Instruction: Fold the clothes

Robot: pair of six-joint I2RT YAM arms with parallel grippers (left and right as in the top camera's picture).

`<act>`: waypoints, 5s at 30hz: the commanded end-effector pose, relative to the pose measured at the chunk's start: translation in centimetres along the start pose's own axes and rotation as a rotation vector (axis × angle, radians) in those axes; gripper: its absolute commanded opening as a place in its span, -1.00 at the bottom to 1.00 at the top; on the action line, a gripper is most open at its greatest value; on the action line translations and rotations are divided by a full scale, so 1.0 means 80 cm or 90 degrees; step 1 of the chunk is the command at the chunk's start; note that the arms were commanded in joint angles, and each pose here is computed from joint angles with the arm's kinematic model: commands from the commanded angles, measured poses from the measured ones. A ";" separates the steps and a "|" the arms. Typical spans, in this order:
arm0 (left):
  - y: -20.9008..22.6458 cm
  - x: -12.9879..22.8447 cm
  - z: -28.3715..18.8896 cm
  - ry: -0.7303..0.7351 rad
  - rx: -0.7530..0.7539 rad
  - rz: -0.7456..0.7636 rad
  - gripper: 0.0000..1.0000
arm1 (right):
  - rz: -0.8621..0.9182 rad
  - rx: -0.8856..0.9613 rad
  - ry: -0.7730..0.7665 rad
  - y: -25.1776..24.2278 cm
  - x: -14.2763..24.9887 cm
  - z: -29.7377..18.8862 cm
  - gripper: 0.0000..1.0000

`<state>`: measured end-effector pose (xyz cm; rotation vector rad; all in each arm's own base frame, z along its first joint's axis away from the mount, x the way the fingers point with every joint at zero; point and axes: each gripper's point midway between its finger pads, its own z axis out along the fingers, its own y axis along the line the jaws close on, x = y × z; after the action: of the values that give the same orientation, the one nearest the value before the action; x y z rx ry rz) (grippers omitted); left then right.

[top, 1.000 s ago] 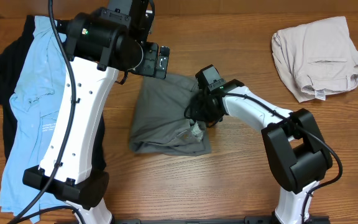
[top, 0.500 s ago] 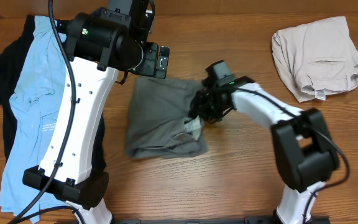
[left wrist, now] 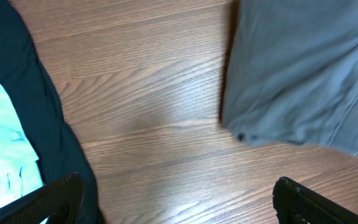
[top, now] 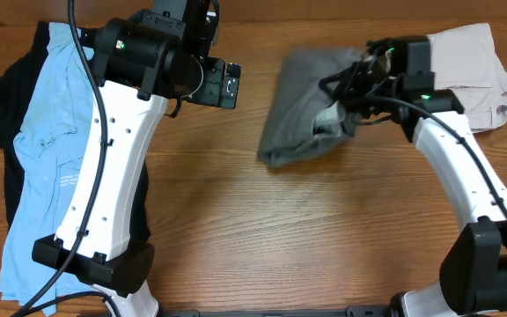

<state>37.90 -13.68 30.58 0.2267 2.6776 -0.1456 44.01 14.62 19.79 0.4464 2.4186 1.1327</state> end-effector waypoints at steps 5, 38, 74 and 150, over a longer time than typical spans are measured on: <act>0.003 -0.006 -0.006 -0.015 -0.005 0.008 1.00 | 0.010 -0.130 -0.206 0.023 -0.132 -0.097 -0.92; 0.002 -0.006 -0.002 -0.012 -0.005 0.005 1.00 | 0.303 0.053 -0.583 -0.236 -0.284 -0.245 -0.79; -0.009 -0.062 0.005 -0.116 0.016 -0.019 1.00 | 0.073 0.310 -0.273 -0.205 -0.079 -0.317 1.00; -0.015 -0.069 0.102 -0.043 0.014 -0.081 1.00 | 0.018 0.459 -0.346 -0.149 -0.210 -0.344 1.00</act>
<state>45.92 -16.65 25.31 0.0448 2.6374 -0.2104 44.42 -18.68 23.38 0.9300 2.3435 0.0824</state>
